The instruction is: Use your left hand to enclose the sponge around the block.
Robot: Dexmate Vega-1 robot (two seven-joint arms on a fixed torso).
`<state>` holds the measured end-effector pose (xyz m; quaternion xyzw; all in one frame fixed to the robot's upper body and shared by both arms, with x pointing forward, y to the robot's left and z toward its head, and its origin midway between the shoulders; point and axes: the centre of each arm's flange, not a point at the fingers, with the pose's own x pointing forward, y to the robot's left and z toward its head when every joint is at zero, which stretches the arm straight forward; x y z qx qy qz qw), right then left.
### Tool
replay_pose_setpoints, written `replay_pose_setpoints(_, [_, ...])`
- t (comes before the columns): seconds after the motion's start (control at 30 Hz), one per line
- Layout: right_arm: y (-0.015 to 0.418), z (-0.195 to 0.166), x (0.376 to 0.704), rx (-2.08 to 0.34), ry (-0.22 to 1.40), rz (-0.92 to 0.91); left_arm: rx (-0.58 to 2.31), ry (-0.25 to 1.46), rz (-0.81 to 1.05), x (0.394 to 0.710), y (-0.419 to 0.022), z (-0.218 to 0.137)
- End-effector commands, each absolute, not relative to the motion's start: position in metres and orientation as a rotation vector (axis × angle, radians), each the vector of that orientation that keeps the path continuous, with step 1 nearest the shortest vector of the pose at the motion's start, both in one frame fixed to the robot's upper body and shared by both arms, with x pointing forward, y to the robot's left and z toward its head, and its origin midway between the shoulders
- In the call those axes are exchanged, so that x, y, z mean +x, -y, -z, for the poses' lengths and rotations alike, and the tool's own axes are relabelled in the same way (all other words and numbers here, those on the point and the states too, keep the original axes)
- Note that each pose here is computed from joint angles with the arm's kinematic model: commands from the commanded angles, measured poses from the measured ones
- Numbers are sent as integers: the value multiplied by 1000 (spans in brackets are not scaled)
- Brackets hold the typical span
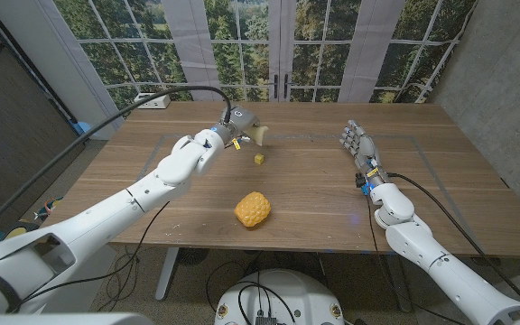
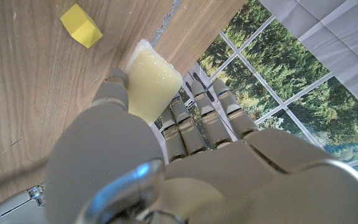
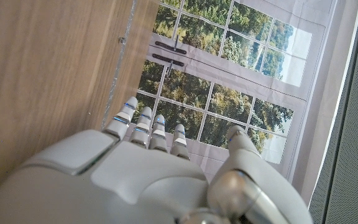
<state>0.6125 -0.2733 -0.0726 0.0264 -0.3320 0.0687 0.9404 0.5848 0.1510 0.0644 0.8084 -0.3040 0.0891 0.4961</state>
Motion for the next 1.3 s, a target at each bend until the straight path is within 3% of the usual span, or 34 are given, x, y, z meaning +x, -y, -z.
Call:
replay_pose_setpoints(0.03, [273,69,613,46,683,-135,1963,735,-141,595,-143,-56])
replay_pose_setpoints(0.43, [272,68,614,45,685,-128,1980,672,-51,603,-143,-50])
replay_pose_setpoints(1.3, [279,71,607,31,686,-115,2003,640,-38,617,-138,-27])
